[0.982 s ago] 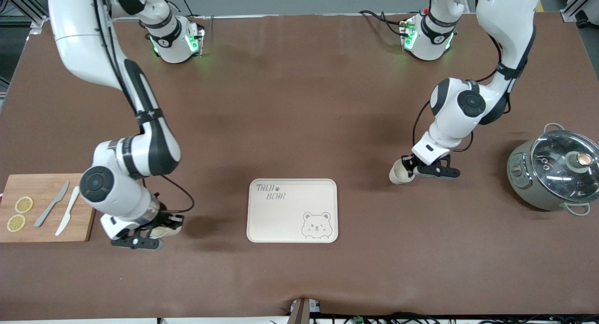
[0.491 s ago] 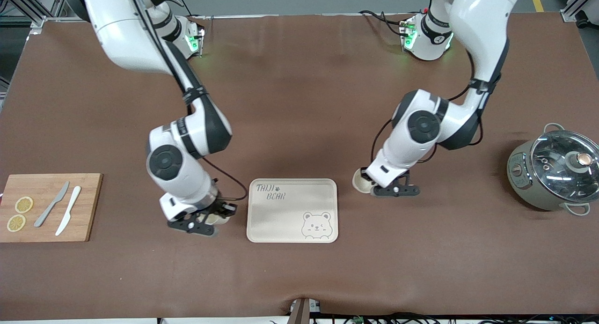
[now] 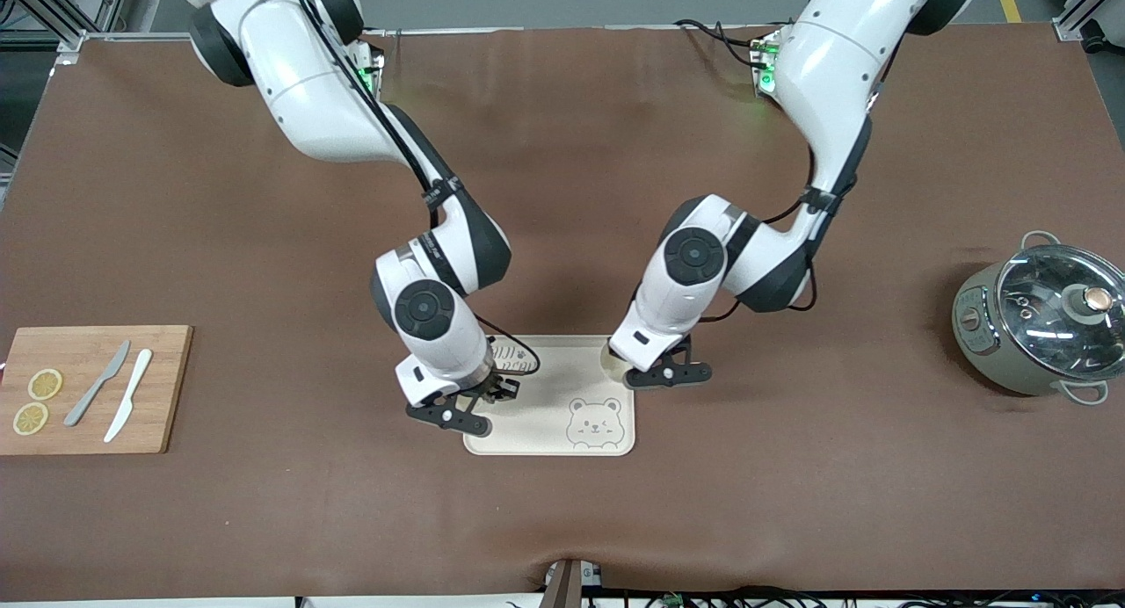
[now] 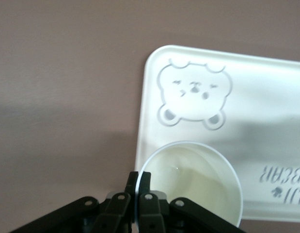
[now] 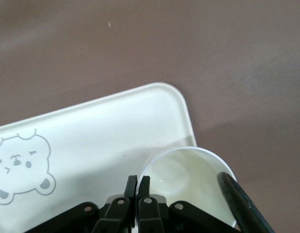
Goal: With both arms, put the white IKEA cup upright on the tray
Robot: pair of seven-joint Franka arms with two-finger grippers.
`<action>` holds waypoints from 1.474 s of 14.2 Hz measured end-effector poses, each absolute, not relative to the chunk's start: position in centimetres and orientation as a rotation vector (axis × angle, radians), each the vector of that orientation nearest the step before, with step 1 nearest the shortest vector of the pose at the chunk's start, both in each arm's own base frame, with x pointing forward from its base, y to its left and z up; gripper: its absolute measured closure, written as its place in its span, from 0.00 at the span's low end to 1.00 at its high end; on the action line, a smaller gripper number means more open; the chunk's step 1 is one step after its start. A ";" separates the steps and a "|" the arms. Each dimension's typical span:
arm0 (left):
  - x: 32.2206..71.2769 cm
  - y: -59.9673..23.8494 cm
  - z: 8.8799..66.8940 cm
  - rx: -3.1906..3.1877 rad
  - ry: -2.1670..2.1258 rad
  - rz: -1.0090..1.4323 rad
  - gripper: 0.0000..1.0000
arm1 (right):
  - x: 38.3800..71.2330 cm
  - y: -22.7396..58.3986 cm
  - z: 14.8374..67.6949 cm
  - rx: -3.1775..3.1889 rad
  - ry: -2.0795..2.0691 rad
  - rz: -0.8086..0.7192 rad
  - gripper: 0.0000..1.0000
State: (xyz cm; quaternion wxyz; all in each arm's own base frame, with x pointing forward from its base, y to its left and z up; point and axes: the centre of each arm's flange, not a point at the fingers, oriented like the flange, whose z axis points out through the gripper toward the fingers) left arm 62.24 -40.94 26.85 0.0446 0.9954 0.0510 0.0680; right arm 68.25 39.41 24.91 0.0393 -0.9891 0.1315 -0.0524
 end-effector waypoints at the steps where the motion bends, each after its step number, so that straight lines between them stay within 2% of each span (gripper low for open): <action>1: 62.2 -42.0 26.3 3.052 0.164 0.233 0.96 | 68.1 39.9 24.3 -3.033 0.405 -0.163 0.96; 5: 62.1 -44.9 24.5 3.073 0.178 0.329 0.96 | 68.0 40.4 24.5 -3.031 0.418 -0.171 0.96; 6: 62.2 -45.3 24.0 3.059 0.183 0.350 0.96 | 68.0 40.4 24.5 -3.030 0.420 -0.172 0.91; 13: 62.7 -45.5 22.0 3.016 0.187 0.403 0.96 | 68.4 40.1 24.9 -3.026 0.434 -0.190 0.22; 14: 62.7 -45.6 22.1 3.011 0.205 0.404 0.92 | 68.7 39.9 25.4 -3.020 0.439 -0.199 0.11; 15: 62.7 -45.6 22.3 3.006 0.220 0.407 0.81 | 69.0 39.6 26.0 -3.017 0.445 -0.207 0.02; 19: 63.0 -45.7 24.2 3.017 0.272 0.390 0.42 | 70.5 36.5 29.2 -3.035 0.490 -0.181 0.00; 21: 63.6 -44.6 26.9 3.049 0.310 0.363 0.22 | 71.4 33.5 31.8 -3.059 0.465 -0.156 0.00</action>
